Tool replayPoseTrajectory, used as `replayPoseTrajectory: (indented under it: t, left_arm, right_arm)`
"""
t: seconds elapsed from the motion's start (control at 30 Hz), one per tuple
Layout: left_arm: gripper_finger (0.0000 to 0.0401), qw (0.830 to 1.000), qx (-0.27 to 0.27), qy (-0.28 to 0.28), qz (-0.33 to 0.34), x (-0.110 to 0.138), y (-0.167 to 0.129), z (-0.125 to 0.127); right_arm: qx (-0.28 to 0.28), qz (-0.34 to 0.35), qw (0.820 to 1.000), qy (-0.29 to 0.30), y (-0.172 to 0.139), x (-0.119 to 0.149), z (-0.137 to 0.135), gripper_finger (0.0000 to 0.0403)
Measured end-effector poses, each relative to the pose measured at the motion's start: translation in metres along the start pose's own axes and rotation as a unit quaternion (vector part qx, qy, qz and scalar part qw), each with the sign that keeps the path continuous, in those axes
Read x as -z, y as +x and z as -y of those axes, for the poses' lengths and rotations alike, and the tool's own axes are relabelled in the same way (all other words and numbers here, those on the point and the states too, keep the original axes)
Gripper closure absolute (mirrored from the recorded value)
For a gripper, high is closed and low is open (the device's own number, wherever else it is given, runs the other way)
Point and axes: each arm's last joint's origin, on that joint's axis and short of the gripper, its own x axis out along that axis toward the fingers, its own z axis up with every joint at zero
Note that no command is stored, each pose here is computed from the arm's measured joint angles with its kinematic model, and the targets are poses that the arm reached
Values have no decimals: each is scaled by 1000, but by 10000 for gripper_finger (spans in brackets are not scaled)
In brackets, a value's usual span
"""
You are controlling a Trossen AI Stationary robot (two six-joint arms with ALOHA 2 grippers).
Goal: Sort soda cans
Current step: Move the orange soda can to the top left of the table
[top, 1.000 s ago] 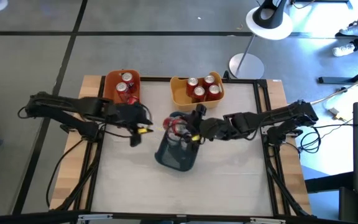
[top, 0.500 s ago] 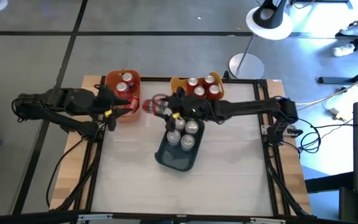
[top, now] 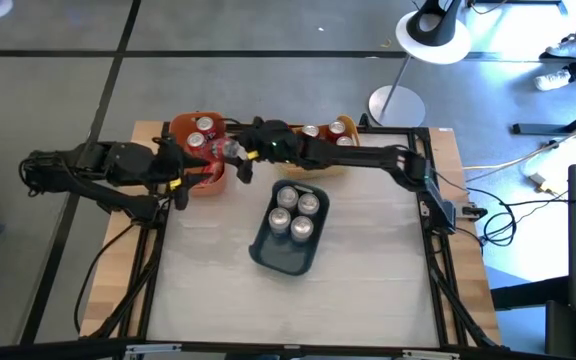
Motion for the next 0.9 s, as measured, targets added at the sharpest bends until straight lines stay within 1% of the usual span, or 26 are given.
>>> replayPoseTrajectory:
  t: [0.13, 0.23, 0.37, 0.5, 0.6, 0.67, 0.73, 0.77, 0.83, 0.9]
  left_arm:
    - [263, 1000, -17, 6, -3, -1, 4, 0]
    - [263, 1000, -25, 9, -7, -1, 7, 0]
    - [263, 999, -30, 10, -11, -1, 10, 0]
    - [263, 999, -29, 8, -13, -1, 11, 1]
    - [263, 1000, -28, -1, -9, -2, 11, 1]
    - [263, 1000, -28, -7, -7, -2, 11, 1]
    - [263, 1000, -28, -11, -2, -3, 12, 1]
    - [263, 999, -29, -13, -1, -4, 12, 1]
    - [262, 999, -32, -23, -1, -4, 12, 0]
    - [258, 999, -36, -31, -1, -4, 12, -1]
  right_arm:
    - [-9, 13, 1000, -1, 17, 2, 10, 128]
    - [-17, 12, 1000, -23, 19, 1, 11, 128]
    - [-13, 11, 999, -52, 18, -1, 16, 128]
    - [-15, -82, 994, -66, 1, 1, 25, 128]
    - [-15, -151, 985, -83, -18, -4, 28, 128]
    - [-11, -186, 979, -84, -26, -3, 32, 128]
    - [-17, -224, 972, -66, -29, 6, 37, 128]
    - [-29, -245, 967, -56, -26, 17, 39, 128]
    - [-49, -267, 961, -42, -18, 37, 40, 128]
    - [-53, -280, 958, -36, -12, 50, 40, 128]
